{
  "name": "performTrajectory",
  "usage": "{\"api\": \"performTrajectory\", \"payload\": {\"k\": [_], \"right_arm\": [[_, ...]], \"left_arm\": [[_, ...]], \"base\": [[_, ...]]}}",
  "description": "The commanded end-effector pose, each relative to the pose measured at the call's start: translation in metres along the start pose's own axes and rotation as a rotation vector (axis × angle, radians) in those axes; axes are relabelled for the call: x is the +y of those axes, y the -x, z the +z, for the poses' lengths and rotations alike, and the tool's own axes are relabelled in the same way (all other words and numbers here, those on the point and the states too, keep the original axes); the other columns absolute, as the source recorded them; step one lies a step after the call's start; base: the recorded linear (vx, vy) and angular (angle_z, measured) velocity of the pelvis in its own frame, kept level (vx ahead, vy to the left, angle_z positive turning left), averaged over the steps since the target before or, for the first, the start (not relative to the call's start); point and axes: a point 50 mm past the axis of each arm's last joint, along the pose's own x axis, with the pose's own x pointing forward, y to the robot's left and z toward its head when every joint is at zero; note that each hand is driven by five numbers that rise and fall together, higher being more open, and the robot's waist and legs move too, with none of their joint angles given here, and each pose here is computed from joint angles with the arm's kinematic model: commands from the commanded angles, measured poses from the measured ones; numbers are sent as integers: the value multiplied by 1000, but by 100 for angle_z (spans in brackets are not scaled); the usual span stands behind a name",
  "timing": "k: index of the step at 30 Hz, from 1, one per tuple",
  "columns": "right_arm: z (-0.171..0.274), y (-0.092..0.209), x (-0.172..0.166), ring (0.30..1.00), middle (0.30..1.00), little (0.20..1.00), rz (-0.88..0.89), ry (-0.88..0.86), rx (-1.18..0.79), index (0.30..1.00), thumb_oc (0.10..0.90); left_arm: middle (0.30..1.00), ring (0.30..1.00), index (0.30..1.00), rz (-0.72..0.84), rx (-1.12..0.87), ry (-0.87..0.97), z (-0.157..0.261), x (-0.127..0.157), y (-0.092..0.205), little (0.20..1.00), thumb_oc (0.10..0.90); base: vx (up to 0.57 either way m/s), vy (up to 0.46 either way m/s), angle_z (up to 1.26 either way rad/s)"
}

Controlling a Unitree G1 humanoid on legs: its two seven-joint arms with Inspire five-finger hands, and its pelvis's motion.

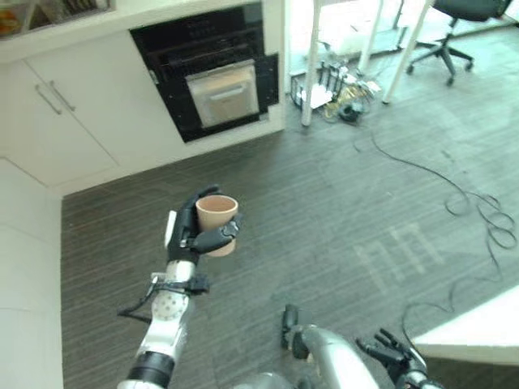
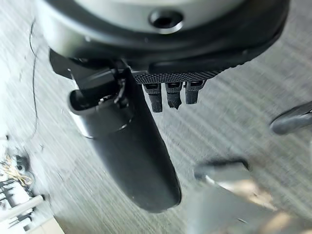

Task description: Place the dishes in the dishwasher.

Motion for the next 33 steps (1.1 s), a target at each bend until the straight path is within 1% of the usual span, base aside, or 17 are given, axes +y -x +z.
{"api": "performTrajectory", "payload": {"k": [1,4,6,8,11,12,16,20,23,26,29,32,33], "right_arm": [[12,-2,10,900,900,900,65,5,-86,900,800],[17,-3,11,900,900,900,62,23,-94,900,800],[28,-5,11,900,900,900,84,90,-117,900,800],[33,-4,8,900,900,900,85,120,-134,900,800],[34,-3,1,900,900,900,72,111,-142,900,800],[37,-5,5,900,900,900,89,112,-144,900,800],[37,-10,20,900,900,900,88,117,-127,900,800],[28,-9,16,900,900,900,53,108,-96,900,800],[23,-9,18,900,900,900,50,121,-76,900,800],[18,-8,23,900,900,900,67,130,-87,900,800],[15,-6,27,900,900,900,87,152,-113,900,800],[20,-6,31,900,900,900,124,180,-153,900,800],[29,-7,33,900,900,900,142,197,-188,900,800]], "left_arm": [[300,300,300,6,-304,-129,61,18,-19,300,400],[300,300,300,10,-302,-172,62,16,-17,300,400],[300,300,300,20,-338,-219,66,13,-14,300,400],[300,300,300,26,-371,-235,73,15,-12,300,400],[300,300,300,17,-408,-277,80,20,-10,300,400],[300,300,300,37,-428,-310,83,24,-9,300,400],[300,300,300,85,-446,-341,87,31,-7,300,400],[300,300,300,80,-482,-362,91,36,-4,300,400],[300,300,300,98,-487,-384,93,45,4,300,400],[300,300,300,77,-509,-423,97,45,9,300,400],[300,300,300,66,-522,-460,105,45,8,300,400],[300,300,300,83,-539,-488,113,45,-2,300,400],[300,300,300,86,-580,-512,122,44,-8,300,400]], "base": [[353,-214,-19],[386,-221,-8],[517,-360,-12],[325,-357,-29],[336,-282,-31],[322,-106,-36],[436,15,-66],[397,22,-69],[554,63,-20],[449,45,-43],[353,29,-9],[301,-169,9],[211,-369,22]]}}
